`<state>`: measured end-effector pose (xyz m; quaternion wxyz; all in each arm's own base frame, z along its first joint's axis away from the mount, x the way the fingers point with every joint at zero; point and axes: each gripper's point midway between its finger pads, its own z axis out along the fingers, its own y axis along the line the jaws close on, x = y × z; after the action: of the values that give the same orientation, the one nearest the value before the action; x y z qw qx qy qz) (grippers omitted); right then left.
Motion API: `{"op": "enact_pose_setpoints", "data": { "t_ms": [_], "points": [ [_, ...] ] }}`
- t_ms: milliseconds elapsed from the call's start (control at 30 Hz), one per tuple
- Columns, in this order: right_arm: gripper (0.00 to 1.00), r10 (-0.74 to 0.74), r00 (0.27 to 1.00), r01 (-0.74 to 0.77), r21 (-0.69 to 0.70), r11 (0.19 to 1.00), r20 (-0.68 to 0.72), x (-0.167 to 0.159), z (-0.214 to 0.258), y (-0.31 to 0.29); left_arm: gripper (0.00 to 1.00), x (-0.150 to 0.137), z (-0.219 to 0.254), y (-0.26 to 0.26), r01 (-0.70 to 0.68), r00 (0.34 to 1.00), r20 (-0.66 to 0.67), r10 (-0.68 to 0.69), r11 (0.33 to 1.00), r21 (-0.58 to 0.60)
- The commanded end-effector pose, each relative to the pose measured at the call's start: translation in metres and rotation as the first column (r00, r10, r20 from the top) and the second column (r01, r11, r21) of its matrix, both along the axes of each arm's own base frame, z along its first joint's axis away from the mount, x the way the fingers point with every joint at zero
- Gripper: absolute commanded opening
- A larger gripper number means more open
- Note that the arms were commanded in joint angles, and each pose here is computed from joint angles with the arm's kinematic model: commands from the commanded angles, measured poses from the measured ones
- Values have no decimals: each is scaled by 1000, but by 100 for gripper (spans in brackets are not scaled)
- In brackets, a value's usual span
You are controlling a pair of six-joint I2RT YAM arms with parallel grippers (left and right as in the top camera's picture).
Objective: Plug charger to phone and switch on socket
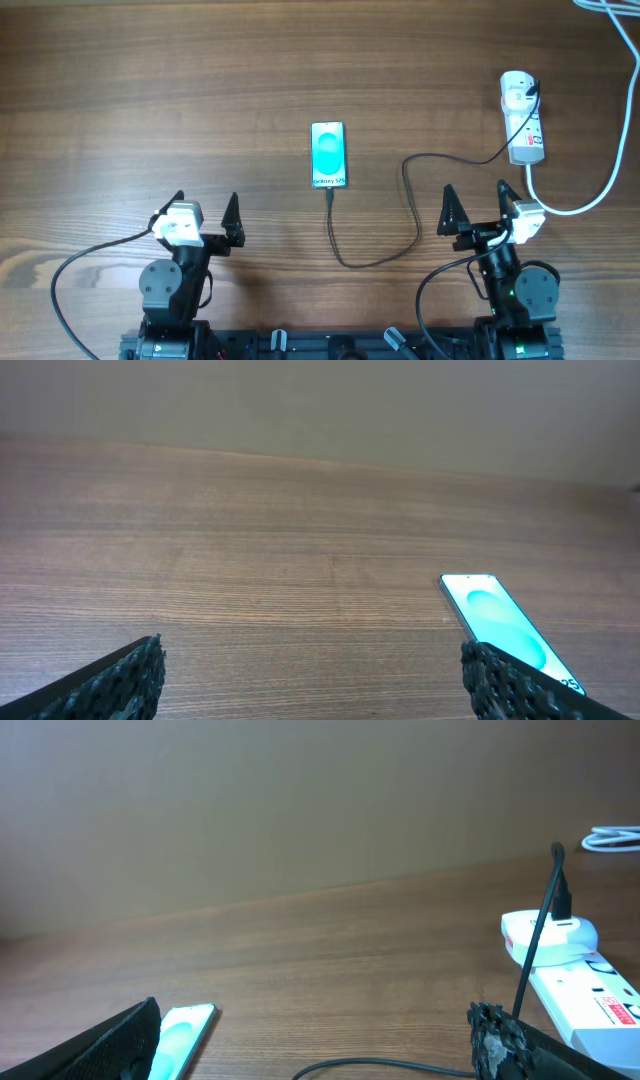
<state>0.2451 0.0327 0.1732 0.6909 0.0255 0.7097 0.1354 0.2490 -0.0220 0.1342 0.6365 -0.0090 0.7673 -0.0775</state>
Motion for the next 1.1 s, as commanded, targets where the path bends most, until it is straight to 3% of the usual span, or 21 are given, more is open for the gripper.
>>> {"op": "enact_pose_setpoints", "data": {
  "t_ms": [0,200,333,467,1067],
  "points": [
    [100,0,1000,0,-18,1000,8,0,1,0,100,0,-4,2,-3,1000,-11,3,1000,20],
    [100,-5,1000,5,-20,1000,9,0,1,-1,100,0,-4,2,-3,1000,-11,3,1000,20],
    [100,-28,999,35,-218,975,38,1,0,-6,100,0,-4,2,-3,1000,-11,3,1000,20],
    [100,-27,998,42,-307,951,53,1,1,-7,100,0,-4,2,-3,1000,-11,3,1000,20],
    [100,-74,996,82,-238,968,42,1,1,-16,100,0,-4,2,-3,1000,-11,3,1000,20]
  ]
}}
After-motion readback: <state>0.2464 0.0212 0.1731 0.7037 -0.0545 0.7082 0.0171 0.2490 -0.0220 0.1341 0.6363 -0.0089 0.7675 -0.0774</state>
